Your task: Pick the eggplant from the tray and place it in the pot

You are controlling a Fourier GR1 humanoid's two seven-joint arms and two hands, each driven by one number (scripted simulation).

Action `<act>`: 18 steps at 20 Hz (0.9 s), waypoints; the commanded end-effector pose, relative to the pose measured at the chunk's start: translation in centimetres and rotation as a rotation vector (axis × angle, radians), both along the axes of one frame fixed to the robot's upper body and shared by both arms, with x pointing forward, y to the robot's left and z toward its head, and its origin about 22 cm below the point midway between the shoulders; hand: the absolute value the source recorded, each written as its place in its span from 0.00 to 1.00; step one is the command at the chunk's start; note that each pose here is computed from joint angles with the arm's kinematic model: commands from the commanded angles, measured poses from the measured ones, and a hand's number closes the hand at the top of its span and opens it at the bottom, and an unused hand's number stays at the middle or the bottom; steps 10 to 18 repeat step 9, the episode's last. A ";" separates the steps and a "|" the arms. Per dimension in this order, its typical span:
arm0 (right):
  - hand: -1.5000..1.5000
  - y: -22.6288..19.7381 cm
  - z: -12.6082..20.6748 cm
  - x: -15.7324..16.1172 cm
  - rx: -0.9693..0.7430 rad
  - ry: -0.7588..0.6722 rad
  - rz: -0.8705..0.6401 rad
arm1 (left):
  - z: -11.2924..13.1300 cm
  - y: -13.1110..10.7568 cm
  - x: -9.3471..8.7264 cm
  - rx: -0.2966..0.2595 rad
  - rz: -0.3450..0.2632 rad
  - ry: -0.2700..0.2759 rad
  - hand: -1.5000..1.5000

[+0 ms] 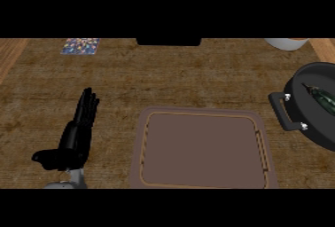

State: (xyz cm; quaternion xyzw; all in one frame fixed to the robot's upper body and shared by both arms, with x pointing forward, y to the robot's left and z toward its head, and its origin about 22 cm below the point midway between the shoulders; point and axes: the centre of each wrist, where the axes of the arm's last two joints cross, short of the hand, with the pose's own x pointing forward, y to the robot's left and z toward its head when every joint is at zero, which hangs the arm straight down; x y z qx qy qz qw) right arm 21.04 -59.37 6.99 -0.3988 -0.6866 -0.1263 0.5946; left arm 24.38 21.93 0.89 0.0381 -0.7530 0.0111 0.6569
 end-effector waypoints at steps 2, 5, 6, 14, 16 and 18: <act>0.00 -1.4 0.6 -2.2 0.008 -0.053 -0.061 | 0.0 -0.8 -0.1 0.001 -0.002 -0.006 0.50; 0.00 -2.0 0.8 -3.4 0.033 -0.063 -0.127 | 0.7 -0.5 0.1 0.002 -0.007 -0.037 0.50; 0.00 -1.8 0.1 -3.7 0.031 -0.089 -0.115 | -0.6 -0.4 0.0 -0.012 0.011 -0.014 0.50; 0.00 -3.0 0.9 -5.8 0.029 -0.086 -0.150 | -0.2 0.2 0.4 0.007 0.003 -0.011 0.50; 0.00 -3.0 0.9 -5.8 0.029 -0.086 -0.150 | -0.2 0.2 0.4 0.007 0.003 -0.011 0.50; 0.00 -3.0 0.9 -5.8 0.029 -0.086 -0.150 | -0.2 0.2 0.4 0.007 0.003 -0.011 0.50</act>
